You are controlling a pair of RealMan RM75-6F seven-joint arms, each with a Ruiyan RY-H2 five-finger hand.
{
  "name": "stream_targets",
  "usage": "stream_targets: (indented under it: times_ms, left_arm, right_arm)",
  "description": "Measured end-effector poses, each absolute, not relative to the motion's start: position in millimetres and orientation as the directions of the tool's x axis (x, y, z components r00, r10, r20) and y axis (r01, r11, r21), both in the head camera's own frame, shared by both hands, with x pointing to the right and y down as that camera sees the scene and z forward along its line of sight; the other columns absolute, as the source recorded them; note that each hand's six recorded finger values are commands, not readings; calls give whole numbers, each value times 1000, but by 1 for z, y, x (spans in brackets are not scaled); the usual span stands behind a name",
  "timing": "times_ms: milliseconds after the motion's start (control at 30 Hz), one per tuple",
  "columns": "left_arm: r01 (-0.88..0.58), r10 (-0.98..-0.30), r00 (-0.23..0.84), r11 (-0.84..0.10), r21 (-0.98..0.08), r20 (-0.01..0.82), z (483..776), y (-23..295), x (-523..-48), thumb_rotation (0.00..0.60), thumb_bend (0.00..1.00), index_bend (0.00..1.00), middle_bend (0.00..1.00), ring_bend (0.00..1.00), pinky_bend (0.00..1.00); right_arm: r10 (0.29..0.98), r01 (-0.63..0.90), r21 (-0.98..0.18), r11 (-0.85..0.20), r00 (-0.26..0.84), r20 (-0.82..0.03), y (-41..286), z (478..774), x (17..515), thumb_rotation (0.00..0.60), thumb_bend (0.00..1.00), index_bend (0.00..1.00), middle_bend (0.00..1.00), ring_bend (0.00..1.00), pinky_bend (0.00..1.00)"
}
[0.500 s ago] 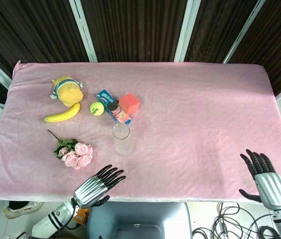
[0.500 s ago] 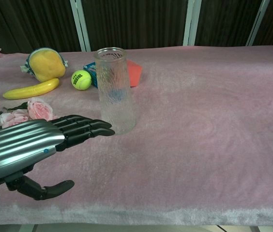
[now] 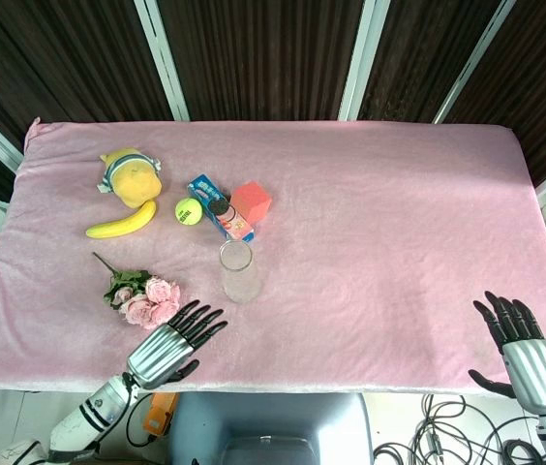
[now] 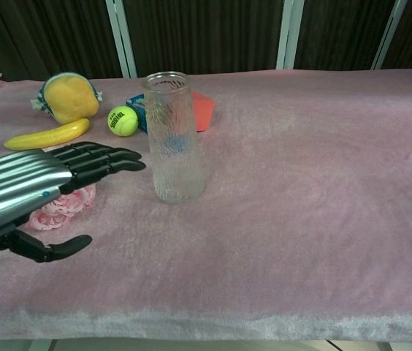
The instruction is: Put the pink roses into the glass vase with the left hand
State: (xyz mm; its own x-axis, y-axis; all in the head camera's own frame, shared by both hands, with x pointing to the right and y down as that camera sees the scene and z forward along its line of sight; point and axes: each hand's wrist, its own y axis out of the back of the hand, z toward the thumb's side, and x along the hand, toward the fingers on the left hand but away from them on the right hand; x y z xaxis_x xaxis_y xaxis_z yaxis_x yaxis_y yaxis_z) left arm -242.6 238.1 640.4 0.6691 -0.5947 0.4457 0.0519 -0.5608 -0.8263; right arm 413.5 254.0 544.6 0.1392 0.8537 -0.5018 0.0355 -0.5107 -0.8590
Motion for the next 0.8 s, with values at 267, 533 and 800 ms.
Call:
stream_targets:
  times_ms: [267,533,800]
  left_arm:
    - [56,-647,595,-560,-827,478,647,205,-293,600,315,0,0,0,0]
    - [153,-646,557,-538,-829,522,672,176,-328,600,305,0,0,0,0]
    - [166,-599,526,-624,-764,604,694,181,-337,600,305,0,0,0,0]
  right_arm:
    - [854,40,-860,-509,148,-499,253,546,409,600,220,0,0,0,0]
    - [853,50,-857,-513,139,-502,250,549,408,600,220,0,0,0,0]
    - [860,56,-862,-505,121,-496,250,546,413,600,220,0,0,0,0]
